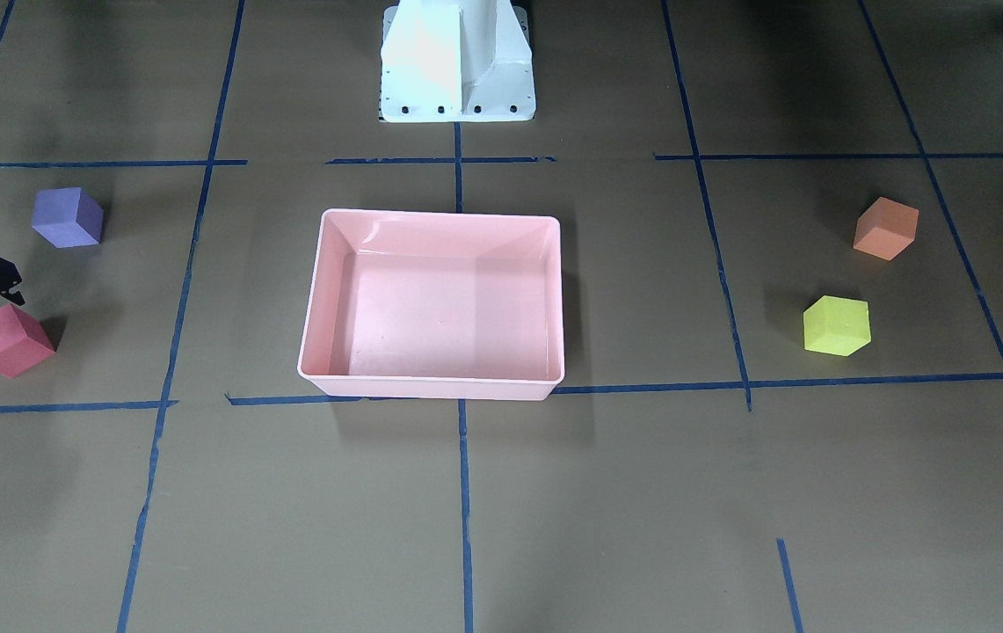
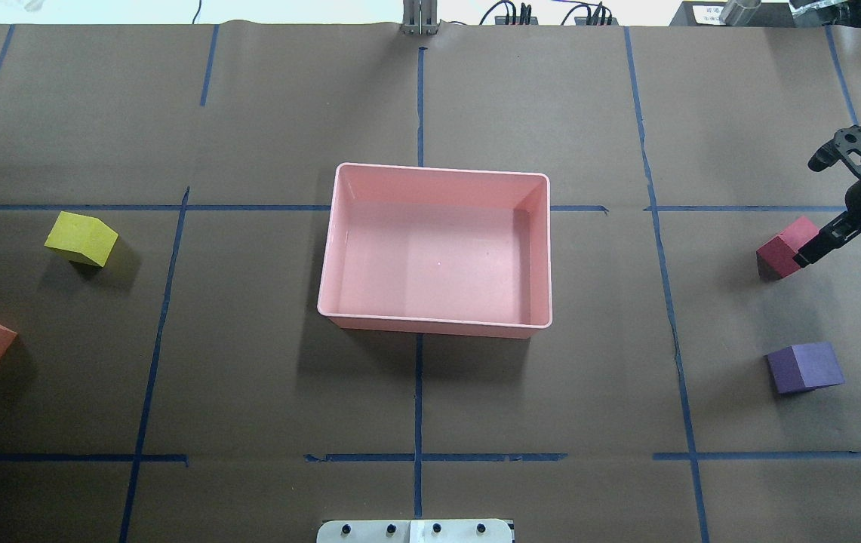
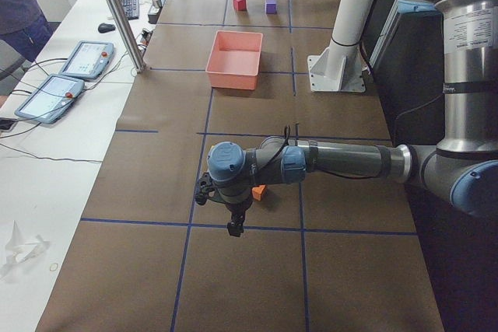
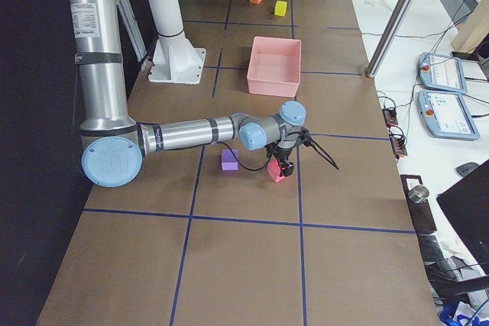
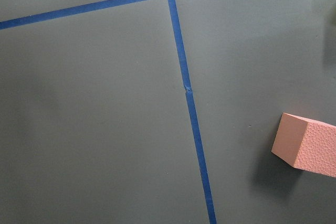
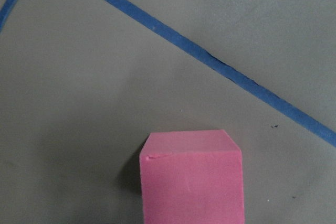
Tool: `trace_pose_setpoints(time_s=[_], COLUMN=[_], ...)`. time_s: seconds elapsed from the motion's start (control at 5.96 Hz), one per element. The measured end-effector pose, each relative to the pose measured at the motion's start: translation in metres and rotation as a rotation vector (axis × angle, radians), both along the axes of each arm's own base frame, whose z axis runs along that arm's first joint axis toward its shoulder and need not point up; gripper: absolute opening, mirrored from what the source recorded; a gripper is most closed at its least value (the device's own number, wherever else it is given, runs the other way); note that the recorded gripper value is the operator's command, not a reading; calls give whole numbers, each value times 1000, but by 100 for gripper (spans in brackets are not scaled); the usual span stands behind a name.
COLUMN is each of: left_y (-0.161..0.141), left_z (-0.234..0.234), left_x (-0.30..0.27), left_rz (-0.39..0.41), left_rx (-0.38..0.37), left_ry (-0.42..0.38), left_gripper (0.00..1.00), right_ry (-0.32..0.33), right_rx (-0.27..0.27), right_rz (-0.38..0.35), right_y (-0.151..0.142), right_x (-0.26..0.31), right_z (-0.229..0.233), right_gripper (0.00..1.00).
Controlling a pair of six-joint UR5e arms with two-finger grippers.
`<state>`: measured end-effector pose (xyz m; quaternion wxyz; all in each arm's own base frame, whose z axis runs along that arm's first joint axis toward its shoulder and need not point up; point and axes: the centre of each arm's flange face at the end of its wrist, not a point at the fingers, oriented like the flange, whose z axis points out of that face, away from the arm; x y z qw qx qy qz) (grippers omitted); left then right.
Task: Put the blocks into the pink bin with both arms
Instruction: 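Lower the right gripper and grasp the pink cube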
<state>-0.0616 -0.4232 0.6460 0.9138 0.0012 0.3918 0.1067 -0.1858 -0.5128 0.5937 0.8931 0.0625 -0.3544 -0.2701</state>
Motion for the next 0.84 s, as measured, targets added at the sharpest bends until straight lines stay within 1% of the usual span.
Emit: trace_pose_setpoints(time_s=[0.17,0.5,0.67,0.84], left_y=[0,0,0,1], left_z=[0,0,0,1], left_x=[0,0,0,-1], left_rz=[0,-1,-1,-1], left_rx=[0,-1,-2,-4], left_ry=[0,0,0,0], left_gripper=[100,100,100,100], right_ry=[15,33,38,39], right_rx=[-3,-10,-15,-17], right_rz=[-9,-28,-34,-35], right_y=[-3,-12,-15,-16], right_x=[-8,-27,-33,-35], right_z=[6,12,15,15], right_gripper=[98,69,45,37])
